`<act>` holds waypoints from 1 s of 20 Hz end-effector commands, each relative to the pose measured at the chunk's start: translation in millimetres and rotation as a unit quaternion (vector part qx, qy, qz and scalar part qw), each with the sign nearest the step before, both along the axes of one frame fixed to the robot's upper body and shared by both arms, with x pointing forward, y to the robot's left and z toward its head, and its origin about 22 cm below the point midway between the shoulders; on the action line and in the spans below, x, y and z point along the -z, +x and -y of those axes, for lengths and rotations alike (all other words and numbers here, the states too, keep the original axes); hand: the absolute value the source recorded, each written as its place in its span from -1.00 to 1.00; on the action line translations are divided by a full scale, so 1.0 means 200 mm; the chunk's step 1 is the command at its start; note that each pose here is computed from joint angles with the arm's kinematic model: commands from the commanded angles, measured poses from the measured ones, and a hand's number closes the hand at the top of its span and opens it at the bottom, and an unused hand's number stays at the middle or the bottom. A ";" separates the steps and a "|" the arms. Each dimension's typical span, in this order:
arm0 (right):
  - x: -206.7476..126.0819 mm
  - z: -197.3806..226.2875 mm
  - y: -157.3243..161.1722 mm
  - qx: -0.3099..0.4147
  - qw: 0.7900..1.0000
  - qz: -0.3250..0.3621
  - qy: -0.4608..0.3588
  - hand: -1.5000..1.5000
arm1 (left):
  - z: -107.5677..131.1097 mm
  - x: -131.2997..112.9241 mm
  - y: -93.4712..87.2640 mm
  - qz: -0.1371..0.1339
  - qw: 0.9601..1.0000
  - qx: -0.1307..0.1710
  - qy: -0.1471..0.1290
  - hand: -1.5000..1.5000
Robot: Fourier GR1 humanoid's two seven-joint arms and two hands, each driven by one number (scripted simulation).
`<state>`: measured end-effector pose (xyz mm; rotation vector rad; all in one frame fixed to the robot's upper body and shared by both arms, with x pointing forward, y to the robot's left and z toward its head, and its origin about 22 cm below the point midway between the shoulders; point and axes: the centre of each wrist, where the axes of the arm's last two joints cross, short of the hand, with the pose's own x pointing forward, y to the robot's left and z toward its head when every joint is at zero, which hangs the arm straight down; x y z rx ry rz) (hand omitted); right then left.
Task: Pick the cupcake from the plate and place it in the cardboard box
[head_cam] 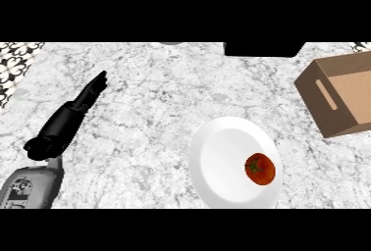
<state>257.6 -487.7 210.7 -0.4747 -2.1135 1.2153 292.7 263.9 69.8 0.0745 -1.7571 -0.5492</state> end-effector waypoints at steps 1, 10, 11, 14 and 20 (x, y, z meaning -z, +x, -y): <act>-0.08 0.11 0.08 -0.019 0.999 -0.043 0.028 1.00 | 0.11 0.03 0.02 0.006 1.000 0.011 0.008 0.00; -0.04 0.13 0.21 0.028 0.979 -0.111 -0.169 1.00 | 0.16 -0.04 0.05 0.017 0.999 0.041 0.001 0.00; -0.05 0.13 0.22 0.031 0.976 -0.122 -0.181 1.00 | 0.13 0.02 0.06 0.006 0.999 0.033 0.001 0.00; 0.01 0.14 0.26 0.021 0.970 -0.133 -0.200 1.00 | 0.12 -0.01 0.06 0.009 0.999 0.035 0.001 0.00; 0.11 0.13 0.31 0.034 0.939 -0.183 -0.290 1.00 | 0.19 -0.07 0.10 0.019 0.999 0.044 0.001 0.00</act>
